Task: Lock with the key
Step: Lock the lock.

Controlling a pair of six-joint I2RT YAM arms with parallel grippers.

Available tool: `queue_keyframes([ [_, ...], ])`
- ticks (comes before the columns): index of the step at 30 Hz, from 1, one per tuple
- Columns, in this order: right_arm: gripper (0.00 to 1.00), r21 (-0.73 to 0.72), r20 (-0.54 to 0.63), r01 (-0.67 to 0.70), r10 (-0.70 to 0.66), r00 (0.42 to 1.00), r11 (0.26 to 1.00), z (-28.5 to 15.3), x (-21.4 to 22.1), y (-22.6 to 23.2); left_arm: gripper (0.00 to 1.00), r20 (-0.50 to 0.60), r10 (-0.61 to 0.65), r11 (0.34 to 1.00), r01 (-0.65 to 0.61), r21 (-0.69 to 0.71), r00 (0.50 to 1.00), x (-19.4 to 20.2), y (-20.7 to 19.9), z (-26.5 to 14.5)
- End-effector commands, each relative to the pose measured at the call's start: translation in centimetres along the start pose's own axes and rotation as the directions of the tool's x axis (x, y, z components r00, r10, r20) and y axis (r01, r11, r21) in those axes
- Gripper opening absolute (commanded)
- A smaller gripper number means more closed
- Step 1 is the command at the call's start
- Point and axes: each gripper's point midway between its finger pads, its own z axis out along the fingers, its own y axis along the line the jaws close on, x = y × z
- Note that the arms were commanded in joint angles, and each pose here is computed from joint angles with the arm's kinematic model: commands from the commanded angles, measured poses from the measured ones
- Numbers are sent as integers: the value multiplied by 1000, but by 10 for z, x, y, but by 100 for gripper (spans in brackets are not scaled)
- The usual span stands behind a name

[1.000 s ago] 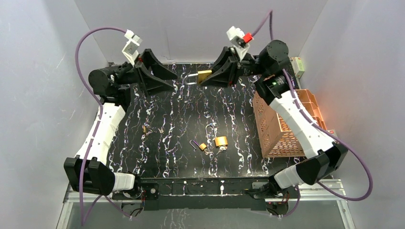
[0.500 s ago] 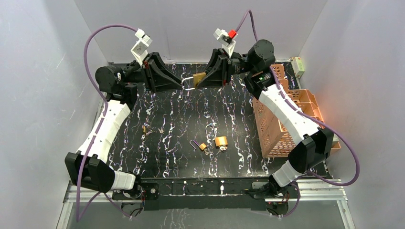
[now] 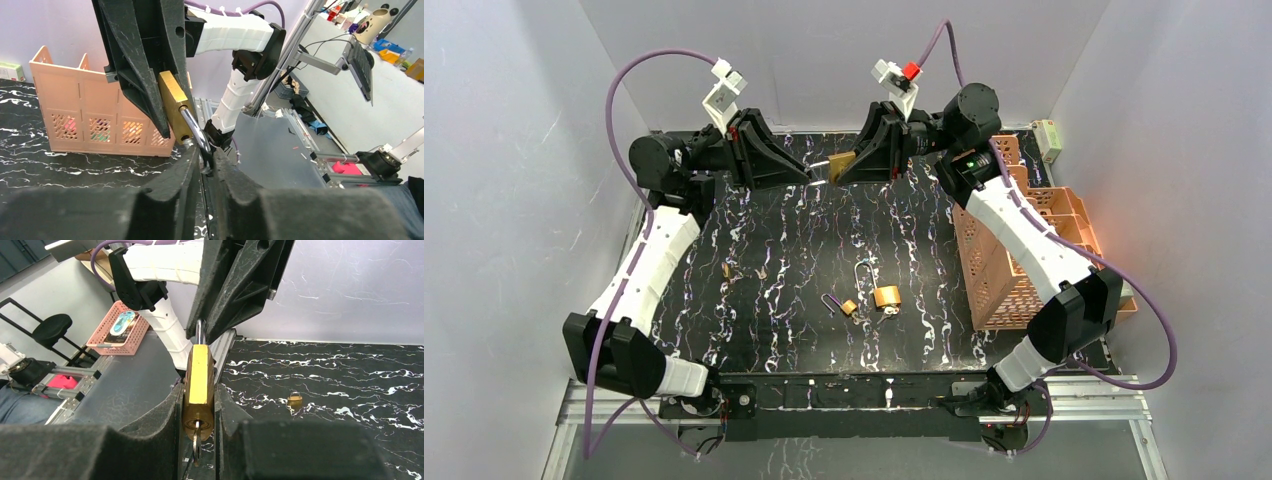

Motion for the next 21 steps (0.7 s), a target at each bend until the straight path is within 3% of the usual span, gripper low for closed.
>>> queue_keyframes([
  [1, 0, -12, 27, 108, -108, 994, 994, 0, -23, 20, 8, 30, 37, 999, -37, 2, 999, -15, 0, 4],
  [2, 0, -14, 25, 107, -107, 994, 994, 0, -23, 21, 1, 32, 26, 1000, -26, 0, 999, -15, 3, 4],
  [3, 0, -15, 24, 106, -106, 994, 994, 0, -24, 21, 0, 35, 19, 1000, -18, -3, 999, -15, 7, 4],
  [21, 0, -18, 59, 169, -167, 984, 986, 17, -27, 15, 0, 73, 5, 1000, -7, 27, 997, -13, 6, 22],
])
